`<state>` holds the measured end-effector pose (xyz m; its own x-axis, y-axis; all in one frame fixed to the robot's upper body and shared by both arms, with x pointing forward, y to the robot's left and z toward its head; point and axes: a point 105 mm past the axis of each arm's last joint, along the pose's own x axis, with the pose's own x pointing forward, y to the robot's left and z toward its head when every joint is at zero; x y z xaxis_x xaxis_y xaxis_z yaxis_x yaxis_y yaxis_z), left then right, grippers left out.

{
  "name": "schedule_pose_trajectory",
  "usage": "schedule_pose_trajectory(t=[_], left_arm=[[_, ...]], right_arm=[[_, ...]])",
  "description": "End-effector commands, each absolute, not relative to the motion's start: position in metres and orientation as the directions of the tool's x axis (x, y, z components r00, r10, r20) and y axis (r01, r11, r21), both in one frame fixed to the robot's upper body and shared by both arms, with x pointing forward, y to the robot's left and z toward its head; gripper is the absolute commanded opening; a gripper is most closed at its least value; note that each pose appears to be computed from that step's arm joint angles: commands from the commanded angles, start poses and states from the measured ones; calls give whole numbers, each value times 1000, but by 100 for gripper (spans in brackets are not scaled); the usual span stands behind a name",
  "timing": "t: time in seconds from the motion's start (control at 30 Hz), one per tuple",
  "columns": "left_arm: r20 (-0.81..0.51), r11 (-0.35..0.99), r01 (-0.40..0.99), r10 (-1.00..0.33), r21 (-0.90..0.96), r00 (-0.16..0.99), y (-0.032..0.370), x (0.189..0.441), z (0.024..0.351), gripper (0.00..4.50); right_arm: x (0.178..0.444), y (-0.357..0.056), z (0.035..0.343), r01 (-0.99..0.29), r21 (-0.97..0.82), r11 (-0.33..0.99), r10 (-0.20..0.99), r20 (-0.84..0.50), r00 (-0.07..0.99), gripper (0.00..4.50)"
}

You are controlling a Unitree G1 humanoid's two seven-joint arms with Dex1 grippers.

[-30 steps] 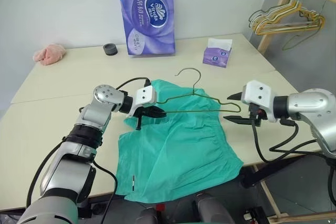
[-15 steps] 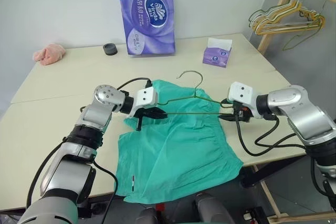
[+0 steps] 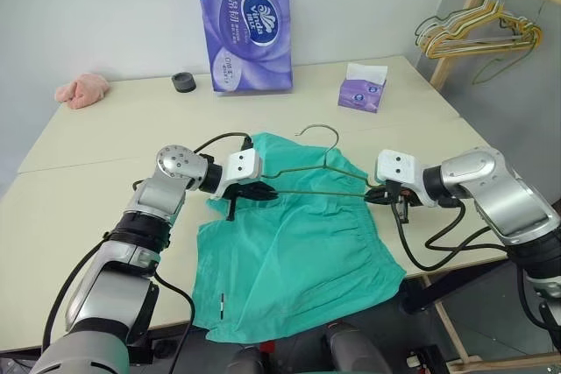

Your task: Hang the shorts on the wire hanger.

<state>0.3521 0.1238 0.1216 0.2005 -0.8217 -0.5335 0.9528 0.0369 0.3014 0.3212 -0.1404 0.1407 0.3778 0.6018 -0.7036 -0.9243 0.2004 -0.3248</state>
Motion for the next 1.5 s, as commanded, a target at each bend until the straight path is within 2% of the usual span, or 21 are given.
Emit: schedule_pose_trajectory(t=[0.03, 0.27, 0.37, 0.47, 0.57, 0.63, 0.7, 0.9, 1.03, 1.33, 1.5], left_arm=[[-479, 46, 942, -852, 332, 210, 118, 355, 138, 127], [-433, 101, 934, -865, 343, 253, 120, 363, 148, 328], [-407, 193, 906, -844, 378, 350, 133, 380, 159, 328], [-341, 320, 858, -818, 401, 464, 149, 399, 179, 328], [-336, 349, 842, -800, 412, 496, 158, 404, 182, 328], [-333, 338, 866, -822, 368, 463, 157, 399, 179, 328], [-342, 281, 910, -859, 304, 380, 152, 388, 172, 328], [-339, 181, 970, -913, 162, 227, 143, 364, 164, 328], [-353, 143, 982, -918, 127, 180, 140, 355, 159, 328], [-368, 129, 983, -915, 128, 168, 132, 351, 156, 328], [-369, 127, 983, -914, 129, 167, 131, 350, 155, 328]], right_arm=[[322, -139, 157, -906, -367, 211, 618, -668, 415, 0], [324, -151, 158, -892, -374, 254, 600, -662, 449, 0], [323, -170, 160, -876, -363, 318, 576, -659, 483, 0], [317, -209, 160, -828, -341, 446, 515, -658, 549, 0], [304, -235, 156, -792, -302, 530, 477, -666, 573, 0], [285, -256, 147, -757, -232, 610, 454, -681, 575, 0], [263, -267, 137, -723, -158, 673, 444, -695, 566, 0], [220, -274, 116, -597, 15, 802, 445, -682, 581, 0], [205, -276, 103, -492, 93, 866, 423, -660, 621, 0], [188, -266, 84, -396, 230, 889, 441, -665, 603, 0], [182, -268, 85, -378, 262, 888, 449, -673, 588, 0]])
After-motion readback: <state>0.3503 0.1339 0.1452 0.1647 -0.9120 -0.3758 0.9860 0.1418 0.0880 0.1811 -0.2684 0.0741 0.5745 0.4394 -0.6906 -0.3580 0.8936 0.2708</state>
